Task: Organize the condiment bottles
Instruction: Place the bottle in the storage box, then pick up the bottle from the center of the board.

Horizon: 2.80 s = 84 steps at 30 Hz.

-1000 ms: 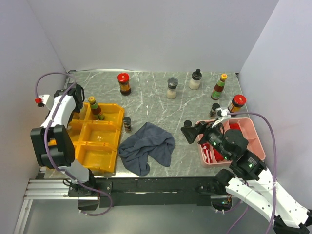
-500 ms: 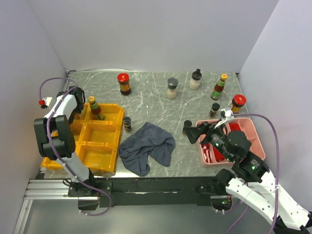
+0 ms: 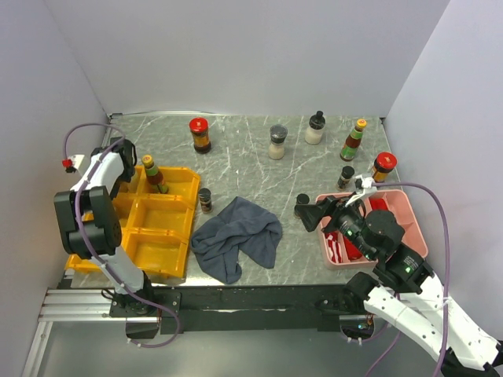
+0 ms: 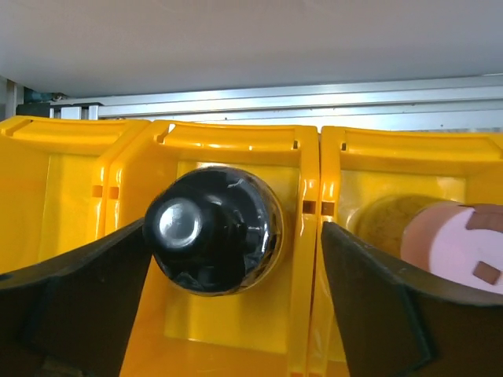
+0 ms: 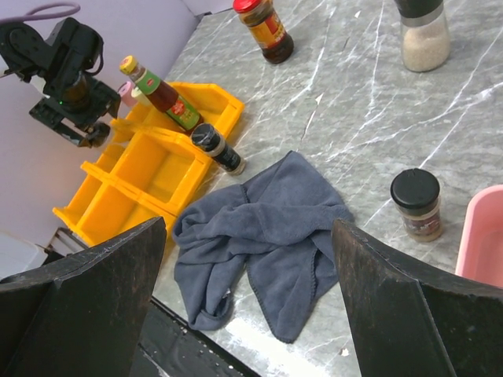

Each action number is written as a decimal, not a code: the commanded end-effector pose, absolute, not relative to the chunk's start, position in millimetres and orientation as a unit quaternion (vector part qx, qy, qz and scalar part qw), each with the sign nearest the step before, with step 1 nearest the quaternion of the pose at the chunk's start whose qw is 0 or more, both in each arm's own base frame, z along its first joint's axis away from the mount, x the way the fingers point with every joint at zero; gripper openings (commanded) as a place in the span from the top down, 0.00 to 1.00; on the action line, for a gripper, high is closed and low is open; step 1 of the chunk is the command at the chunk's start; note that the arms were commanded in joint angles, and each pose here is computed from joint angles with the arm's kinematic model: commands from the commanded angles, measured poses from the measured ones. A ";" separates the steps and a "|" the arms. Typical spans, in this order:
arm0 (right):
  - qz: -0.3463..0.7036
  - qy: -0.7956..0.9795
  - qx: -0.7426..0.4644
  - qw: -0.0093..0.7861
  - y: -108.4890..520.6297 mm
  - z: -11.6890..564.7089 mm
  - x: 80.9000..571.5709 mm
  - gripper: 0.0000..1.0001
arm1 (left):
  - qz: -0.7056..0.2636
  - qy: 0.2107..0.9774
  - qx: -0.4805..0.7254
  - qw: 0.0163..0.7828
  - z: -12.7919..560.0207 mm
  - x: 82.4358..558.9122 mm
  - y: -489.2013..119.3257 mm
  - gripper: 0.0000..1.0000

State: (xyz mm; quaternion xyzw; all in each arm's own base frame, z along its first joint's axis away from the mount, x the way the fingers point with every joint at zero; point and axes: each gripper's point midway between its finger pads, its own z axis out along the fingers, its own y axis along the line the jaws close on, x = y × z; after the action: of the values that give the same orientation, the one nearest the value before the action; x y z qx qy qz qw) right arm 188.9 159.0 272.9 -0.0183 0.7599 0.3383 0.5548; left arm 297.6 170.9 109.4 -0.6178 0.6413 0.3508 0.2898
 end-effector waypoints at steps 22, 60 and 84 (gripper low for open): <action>0.355 0.794 0.001 0.494 194.6 262.0 210.3 0.07 | -0.060 0.738 -0.336 0.582 310.8 359.7 36.2 0.01; 0.033 0.792 0.137 0.594 84.5 335.2 403.4 0.05 | -0.434 0.700 0.205 0.528 264.6 242.4 -320.7 0.00; -0.022 0.844 0.150 0.515 41.1 210.4 619.1 0.15 | -0.346 0.732 0.197 0.553 228.5 238.6 -320.6 0.01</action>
State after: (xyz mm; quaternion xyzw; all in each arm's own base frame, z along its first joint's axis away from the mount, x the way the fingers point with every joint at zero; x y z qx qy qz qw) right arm 609.0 39.6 202.2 0.1574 0.8463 -0.0332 0.5078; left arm 231.2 -322.9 213.6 0.2120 0.7440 -0.3543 0.5253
